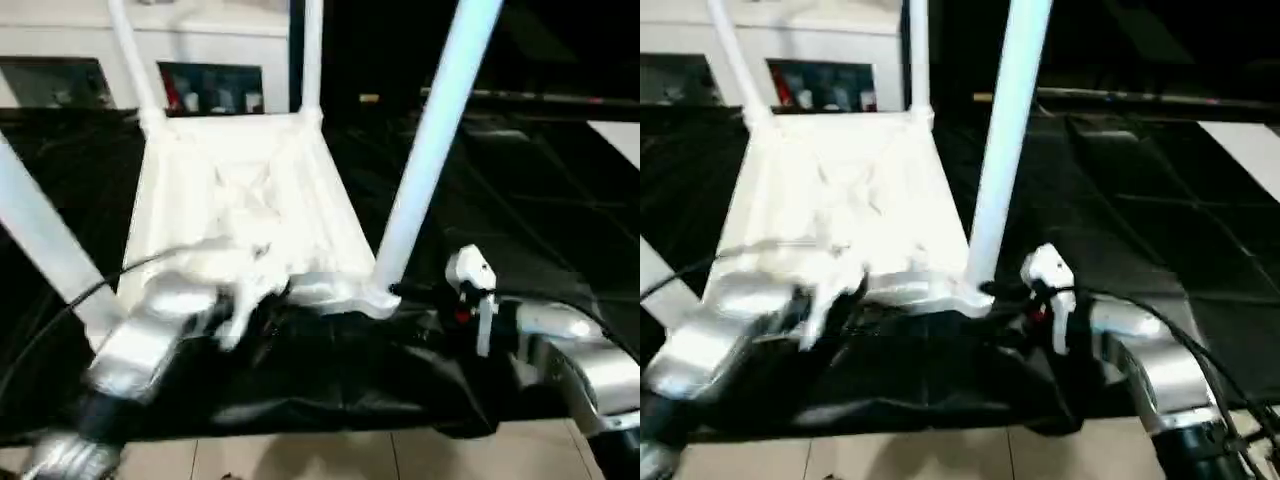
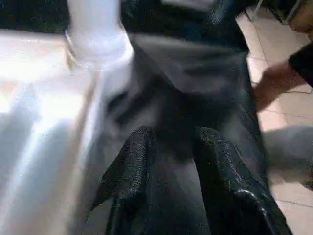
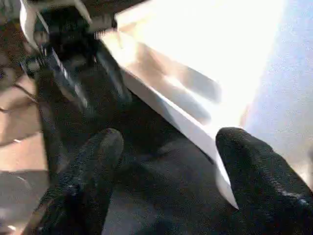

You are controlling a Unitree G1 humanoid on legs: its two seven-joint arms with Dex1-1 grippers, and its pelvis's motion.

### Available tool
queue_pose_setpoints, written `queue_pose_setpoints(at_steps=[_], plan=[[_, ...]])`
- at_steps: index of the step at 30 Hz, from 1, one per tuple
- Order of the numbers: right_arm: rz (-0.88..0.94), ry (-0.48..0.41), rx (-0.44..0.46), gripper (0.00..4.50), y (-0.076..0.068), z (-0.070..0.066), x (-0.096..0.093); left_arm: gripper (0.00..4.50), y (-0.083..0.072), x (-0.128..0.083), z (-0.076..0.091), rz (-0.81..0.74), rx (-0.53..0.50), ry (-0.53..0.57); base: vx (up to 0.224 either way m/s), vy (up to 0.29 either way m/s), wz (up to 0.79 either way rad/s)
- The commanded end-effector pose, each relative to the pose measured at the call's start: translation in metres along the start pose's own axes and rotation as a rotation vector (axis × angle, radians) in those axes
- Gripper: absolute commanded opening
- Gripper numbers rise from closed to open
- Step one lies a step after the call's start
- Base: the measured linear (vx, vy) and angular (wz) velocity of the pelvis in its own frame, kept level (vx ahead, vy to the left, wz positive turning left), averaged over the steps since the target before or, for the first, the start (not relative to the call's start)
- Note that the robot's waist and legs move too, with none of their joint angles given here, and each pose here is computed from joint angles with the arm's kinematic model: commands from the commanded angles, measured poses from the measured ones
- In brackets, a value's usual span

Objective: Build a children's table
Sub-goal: Rotate leg to tighten, then rotate table base

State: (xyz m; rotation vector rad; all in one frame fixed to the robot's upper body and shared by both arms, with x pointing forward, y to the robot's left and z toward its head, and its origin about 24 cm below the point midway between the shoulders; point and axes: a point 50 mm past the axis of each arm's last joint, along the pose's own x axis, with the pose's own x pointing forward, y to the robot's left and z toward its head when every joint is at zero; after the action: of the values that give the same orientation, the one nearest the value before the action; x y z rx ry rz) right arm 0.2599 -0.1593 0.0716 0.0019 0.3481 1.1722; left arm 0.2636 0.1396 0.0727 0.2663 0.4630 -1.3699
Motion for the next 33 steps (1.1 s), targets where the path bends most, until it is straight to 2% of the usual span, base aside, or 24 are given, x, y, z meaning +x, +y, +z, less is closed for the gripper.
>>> queue_pose_setpoints(at_steps=[1, 3, 4, 5, 8, 9, 12, 14, 16, 18, 21, 22, 25, 28, 31, 33], plan=[[0.053, -0.018, -0.011, 3.03, 0.007, 0.007, 0.006, 1.87, -0.004, -0.002, 0.007, 0.005, 0.015, -0.004, 0.0, 0.0, 0.0], [0.056, -0.038, -0.002, 2.86, 0.009, 0.008, 0.016, 2.01, -0.005, -0.011, 0.003, 0.065, -0.009, 0.013, 0.0, 0.0, 0.0], [0.054, -0.044, 0.001, 2.67, 0.009, 0.008, 0.019, 2.24, -0.006, -0.013, 0.002, 0.078, -0.014, 0.021, 0.0, 0.0, 0.0], [0.023, -0.058, -0.002, 2.67, 0.007, 0.007, 0.025, 2.24, -0.007, -0.015, 0.0, 0.085, -0.025, 0.023, 0.0, 0.0, 0.0], [-0.082, -0.075, 0.014, 2.5, -0.001, 0.003, 0.041, 2.36, -0.012, -0.02, -0.002, 0.091, -0.057, 0.033, 0.0, 0.0, 0.0], [-0.163, -0.074, 0.023, 2.26, -0.008, 0.0, 0.05, 2.53, -0.015, -0.021, -0.004, 0.095, -0.067, 0.039, 0.0, 0.0, 0.0], [-0.257, -0.074, 0.028, 2.11, -0.015, -0.002, 0.058, 2.75, -0.017, -0.022, -0.005, 0.102, -0.078, 0.039, 0.0, 0.0, 0.0], [-0.328, -0.077, 0.031, 1.84, -0.022, 0.0, 0.06, 2.84, -0.02, -0.022, -0.005, 0.105, -0.089, 0.03, 0.0, 0.0, 0.0], [-0.377, -0.083, 0.03, 1.71, -0.027, 0.001, 0.061, 3.13, -0.022, -0.022, -0.004, 0.1, -0.1, 0.015, 0.0, 0.0, 0.0], [-0.48, -0.085, 0.012, 1.53, -0.039, 0.005, 0.061, 3.18, -0.024, -0.022, -0.005, 0.101, -0.109, 0.007, 0.0, 0.0, 0.0], [-0.543, -0.078, 0.01, 1.19, -0.047, 0.005, 0.062, 3.63, -0.025, -0.023, -0.006, 0.11, -0.111, 0.003, 0.0, 0.0, 0.0], [-0.574, -0.075, 0.009, 1.19, -0.05, 0.006, 0.062, 3.63, -0.025, -0.023, -0.006, 0.113, -0.114, -0.004, 0.0, 0.0, 0.0], [-0.683, -0.068, 0.019, 0.86, -0.063, 0.007, 0.061, 3.92, -0.032, -0.024, -0.012, 0.102, -0.157, -0.02, 0.0, 0.0, 0.0], [-0.72, -0.064, 0.019, 0.72, -0.068, 0.007, 0.061, 4.08, -0.036, -0.025, -0.015, 0.095, -0.172, -0.02, 0.0, 0.0, 0.0], [-0.758, -0.059, 0.013, 0.35, -0.074, 0.009, 0.061, 4.46, -0.039, -0.029, -0.016, 0.089, -0.204, -0.035, 0.0, 0.0, 0.0], [-0.756, -0.05, 0.007, 0.35, -0.076, 0.011, 0.062, 4.46, -0.041, -0.033, -0.018, 0.079, -0.232, -0.056, 0.0, 0.0, 0.0]])
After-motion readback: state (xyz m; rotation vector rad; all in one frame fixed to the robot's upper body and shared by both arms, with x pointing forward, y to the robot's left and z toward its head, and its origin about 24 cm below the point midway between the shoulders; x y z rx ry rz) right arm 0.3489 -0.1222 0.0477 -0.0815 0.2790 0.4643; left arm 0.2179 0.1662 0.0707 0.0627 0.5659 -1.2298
